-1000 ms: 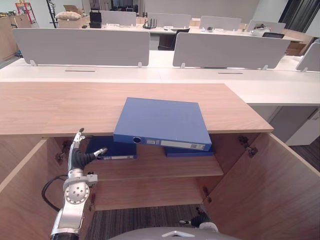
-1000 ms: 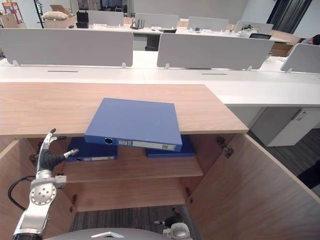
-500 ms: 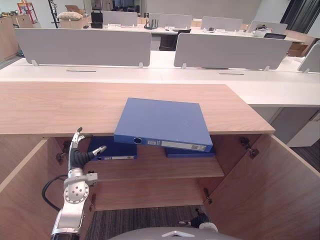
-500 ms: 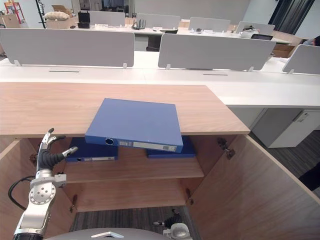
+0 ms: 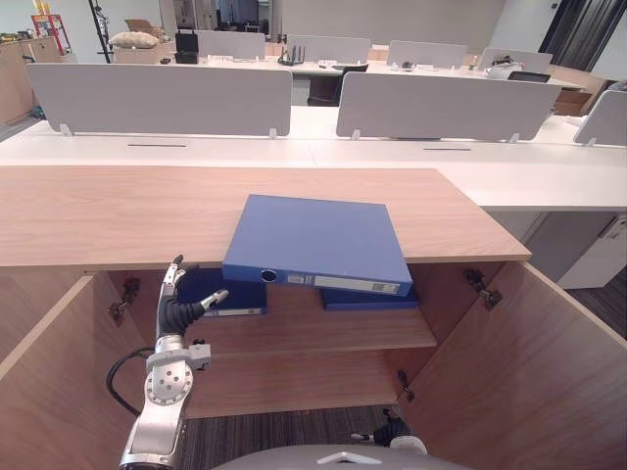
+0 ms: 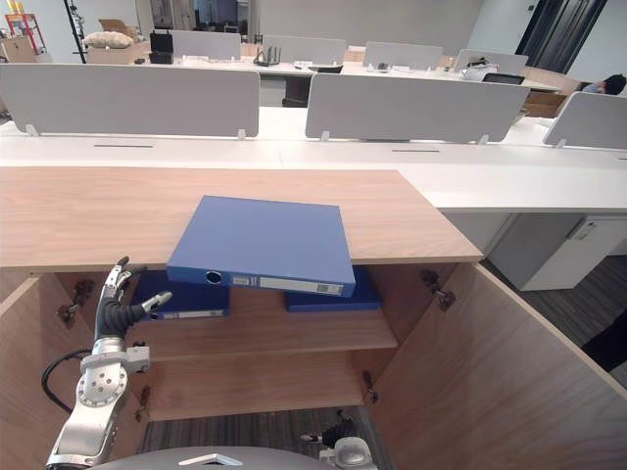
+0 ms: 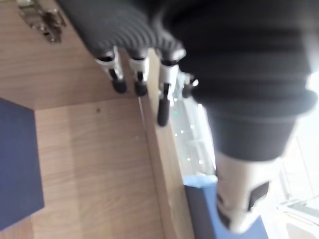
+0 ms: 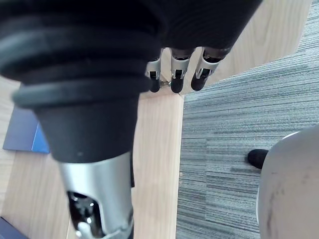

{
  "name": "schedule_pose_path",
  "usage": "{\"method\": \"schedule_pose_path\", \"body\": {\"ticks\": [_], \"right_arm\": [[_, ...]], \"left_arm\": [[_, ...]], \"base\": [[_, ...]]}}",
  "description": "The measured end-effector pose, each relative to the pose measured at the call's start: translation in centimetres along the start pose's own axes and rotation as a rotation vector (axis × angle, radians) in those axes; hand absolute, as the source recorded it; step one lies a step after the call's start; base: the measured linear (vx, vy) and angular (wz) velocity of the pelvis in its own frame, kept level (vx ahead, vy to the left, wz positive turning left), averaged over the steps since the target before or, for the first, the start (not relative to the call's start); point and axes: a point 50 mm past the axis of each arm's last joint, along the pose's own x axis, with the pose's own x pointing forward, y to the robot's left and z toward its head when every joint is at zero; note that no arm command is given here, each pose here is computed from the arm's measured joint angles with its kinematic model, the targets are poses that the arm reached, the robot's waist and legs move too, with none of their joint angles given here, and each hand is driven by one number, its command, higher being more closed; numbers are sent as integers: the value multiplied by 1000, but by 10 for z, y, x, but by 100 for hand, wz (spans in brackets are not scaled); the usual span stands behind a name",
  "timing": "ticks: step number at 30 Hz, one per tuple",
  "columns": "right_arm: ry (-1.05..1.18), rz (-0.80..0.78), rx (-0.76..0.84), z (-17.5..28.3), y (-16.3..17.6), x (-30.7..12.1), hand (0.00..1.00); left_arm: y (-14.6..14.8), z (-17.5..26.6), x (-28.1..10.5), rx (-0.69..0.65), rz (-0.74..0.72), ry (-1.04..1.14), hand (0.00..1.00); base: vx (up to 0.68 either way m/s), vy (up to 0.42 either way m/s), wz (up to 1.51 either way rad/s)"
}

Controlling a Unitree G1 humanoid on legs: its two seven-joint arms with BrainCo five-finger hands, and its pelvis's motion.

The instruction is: Walk over to the cabinet, pick up the folder, carry it to the office cabinet, place the folder inside the office cabinet, then close the office cabinet door

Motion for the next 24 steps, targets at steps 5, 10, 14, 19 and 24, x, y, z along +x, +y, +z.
{"method": "schedule_pose_path", "body": {"ticks": [5,10,14,19,24], "right_arm": [[1,0,0,0,0,0,0],[1,0,0,0,0,0,0],[1,0,0,0,0,0,0],[1,1,-1,0,0,0,0],[2,1,-2,-1,0,0,0]], "left_arm": [[-1,0,0,-8,2,2,0],[0,0,-2,-9,4,3,0],[0,-1,-6,-18,3,10,0],[-2,0,-9,-65,5,17,0],[-5,0,-10,-115,-8,29,0]], "base": [[0,0,0],[0,0,0],[0,0,0],[3,5,1],[0,0,0]]}}
